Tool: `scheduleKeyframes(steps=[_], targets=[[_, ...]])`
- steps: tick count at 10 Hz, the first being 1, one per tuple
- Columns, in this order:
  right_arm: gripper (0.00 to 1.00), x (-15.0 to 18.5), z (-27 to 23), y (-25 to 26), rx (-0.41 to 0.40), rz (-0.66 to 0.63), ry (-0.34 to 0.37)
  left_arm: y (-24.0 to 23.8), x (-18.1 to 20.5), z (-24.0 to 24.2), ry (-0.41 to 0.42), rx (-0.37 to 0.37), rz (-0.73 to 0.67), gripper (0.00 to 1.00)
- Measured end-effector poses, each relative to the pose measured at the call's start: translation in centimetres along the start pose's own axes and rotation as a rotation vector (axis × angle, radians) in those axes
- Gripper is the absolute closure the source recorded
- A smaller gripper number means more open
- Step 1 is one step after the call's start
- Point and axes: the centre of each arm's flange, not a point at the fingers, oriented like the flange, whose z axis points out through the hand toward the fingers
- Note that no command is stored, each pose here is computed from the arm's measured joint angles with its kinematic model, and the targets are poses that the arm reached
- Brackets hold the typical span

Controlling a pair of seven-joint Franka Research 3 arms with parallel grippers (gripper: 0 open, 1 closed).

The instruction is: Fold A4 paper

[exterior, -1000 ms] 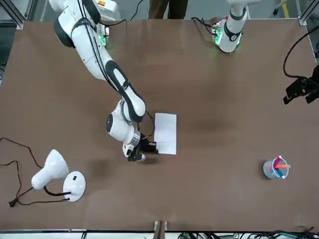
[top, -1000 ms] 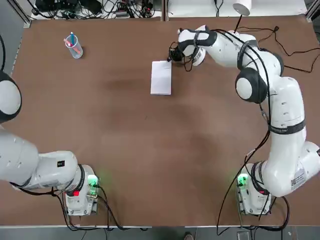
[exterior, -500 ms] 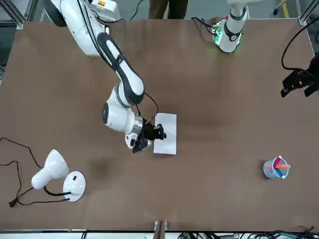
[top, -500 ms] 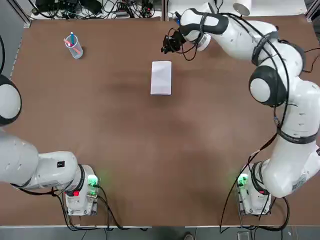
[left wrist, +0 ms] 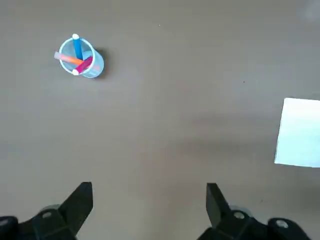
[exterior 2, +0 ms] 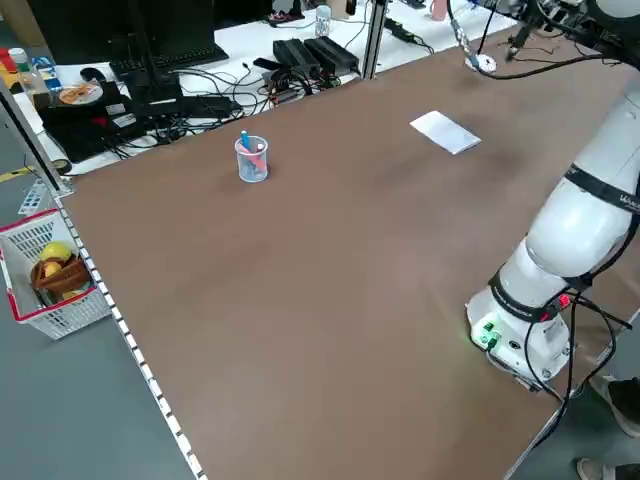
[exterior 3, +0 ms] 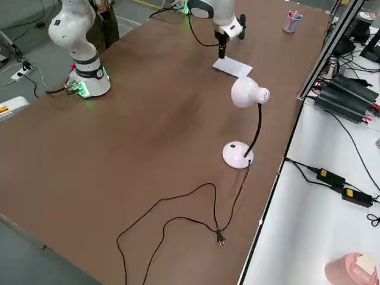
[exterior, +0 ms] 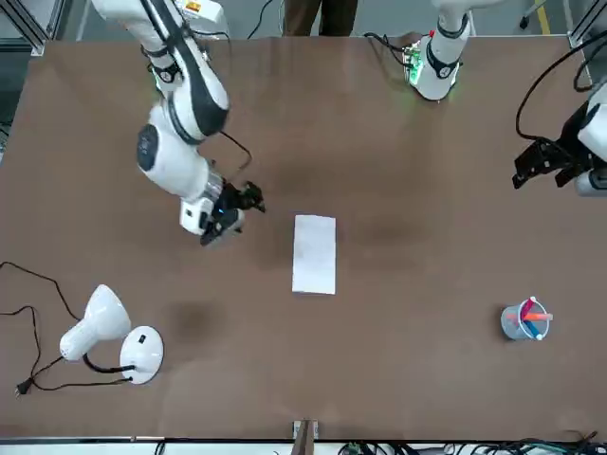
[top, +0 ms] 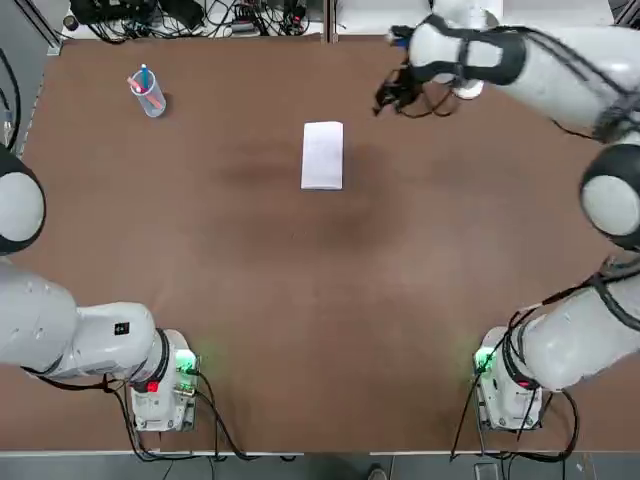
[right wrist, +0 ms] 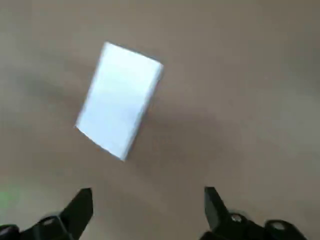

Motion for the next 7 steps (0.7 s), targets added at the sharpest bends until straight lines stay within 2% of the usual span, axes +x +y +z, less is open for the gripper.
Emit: scheduleKeyframes(steps=[2, 4, 5, 7], targets=[[0.01, -2.7, -7.3, 6.0, -0.153, 0.009, -0.103, 0.6, -0.1, 0.8, -0.013, 0.001, -0.006, 0.0], [0.01, -4.8, -13.9, 10.9, -0.293, 0.126, -0.198, 0.6, -0.1, 0.8, -0.011, 0.001, -0.006, 0.0], [0.01, -5.2, -16.8, 12.0, -0.314, 0.193, -0.214, 0.6, 0.0, 0.8, -0.009, 0.001, -0.007, 0.0], [0.01, -6.0, -23.7, 14.2, -0.322, 0.297, -0.178, 0.4, 0.1, 0.7, 0.0, 0.001, -0.01, 0.0]])
